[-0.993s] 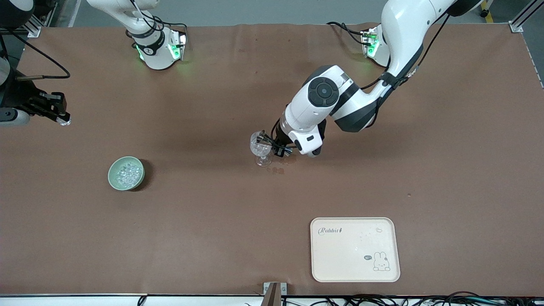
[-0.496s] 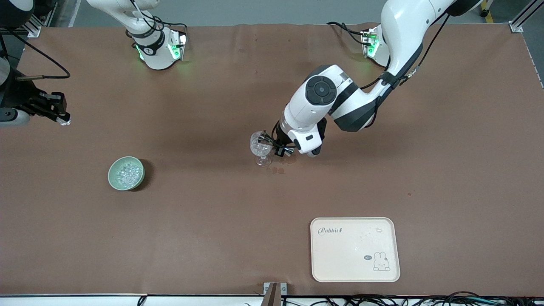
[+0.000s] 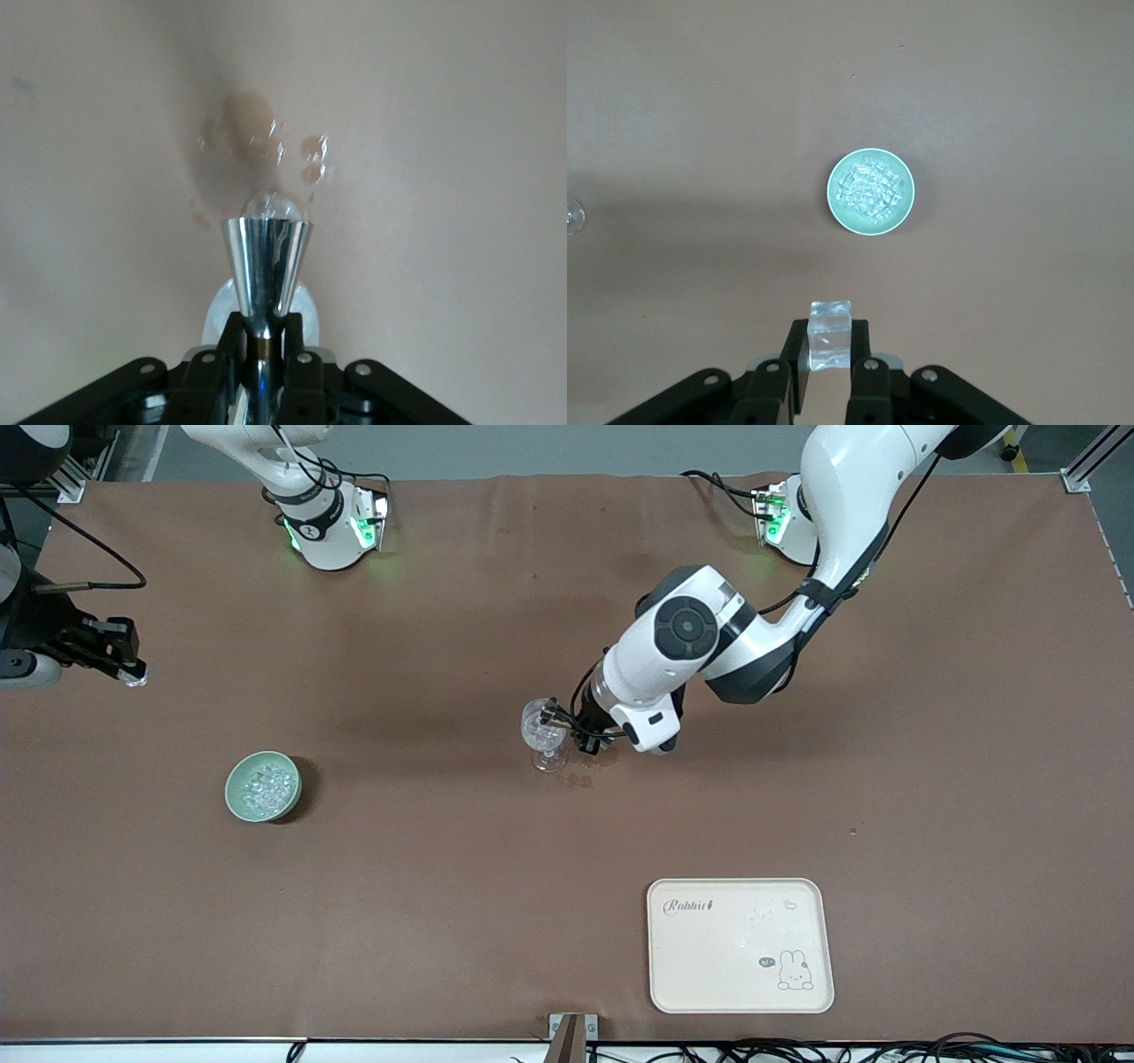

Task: Pour wine and add ice with both arms
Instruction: 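Carry the jigger to the tray while the right gripper brings ice over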

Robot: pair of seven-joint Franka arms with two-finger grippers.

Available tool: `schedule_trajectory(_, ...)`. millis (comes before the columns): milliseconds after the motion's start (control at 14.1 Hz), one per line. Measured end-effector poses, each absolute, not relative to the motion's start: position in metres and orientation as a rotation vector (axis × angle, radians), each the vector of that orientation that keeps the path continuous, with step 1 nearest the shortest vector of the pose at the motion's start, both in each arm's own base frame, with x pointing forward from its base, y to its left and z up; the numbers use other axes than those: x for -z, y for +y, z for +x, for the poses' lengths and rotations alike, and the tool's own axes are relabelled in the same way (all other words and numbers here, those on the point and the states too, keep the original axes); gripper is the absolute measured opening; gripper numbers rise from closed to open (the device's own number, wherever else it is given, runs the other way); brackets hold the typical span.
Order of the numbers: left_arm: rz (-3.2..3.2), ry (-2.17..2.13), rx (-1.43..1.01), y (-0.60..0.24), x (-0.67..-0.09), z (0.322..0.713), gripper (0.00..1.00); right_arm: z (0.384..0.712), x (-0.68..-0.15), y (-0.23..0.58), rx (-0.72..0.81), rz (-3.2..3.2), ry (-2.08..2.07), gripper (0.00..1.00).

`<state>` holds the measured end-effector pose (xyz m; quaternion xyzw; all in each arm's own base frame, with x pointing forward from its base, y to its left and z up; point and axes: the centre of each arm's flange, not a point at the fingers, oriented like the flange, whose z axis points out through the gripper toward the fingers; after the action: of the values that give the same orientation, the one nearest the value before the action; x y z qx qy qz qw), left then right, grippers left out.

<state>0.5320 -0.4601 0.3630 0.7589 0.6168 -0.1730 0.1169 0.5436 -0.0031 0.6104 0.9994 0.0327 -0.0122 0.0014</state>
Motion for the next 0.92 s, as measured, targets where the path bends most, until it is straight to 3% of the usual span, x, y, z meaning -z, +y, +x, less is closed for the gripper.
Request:
schedule_trajectory(284,2.142,1.729,0.768,-0.431,-0.368,0.555,0.21,0.544,-0.611,-0.002,0.036,3.137,0.105,0.22)
schedule_trajectory(496,2.043,1.664,0.903,-0.376,-0.382,0.597,0.21,0.547,-0.611,0.019,0.0,3.14,0.128,0.22)
schedule_trajectory(922,1.734,1.652,0.95,-0.233,-0.372,0.686,0.21,0.562,-0.576,0.161,-0.039,3.154,-0.017,0.22)
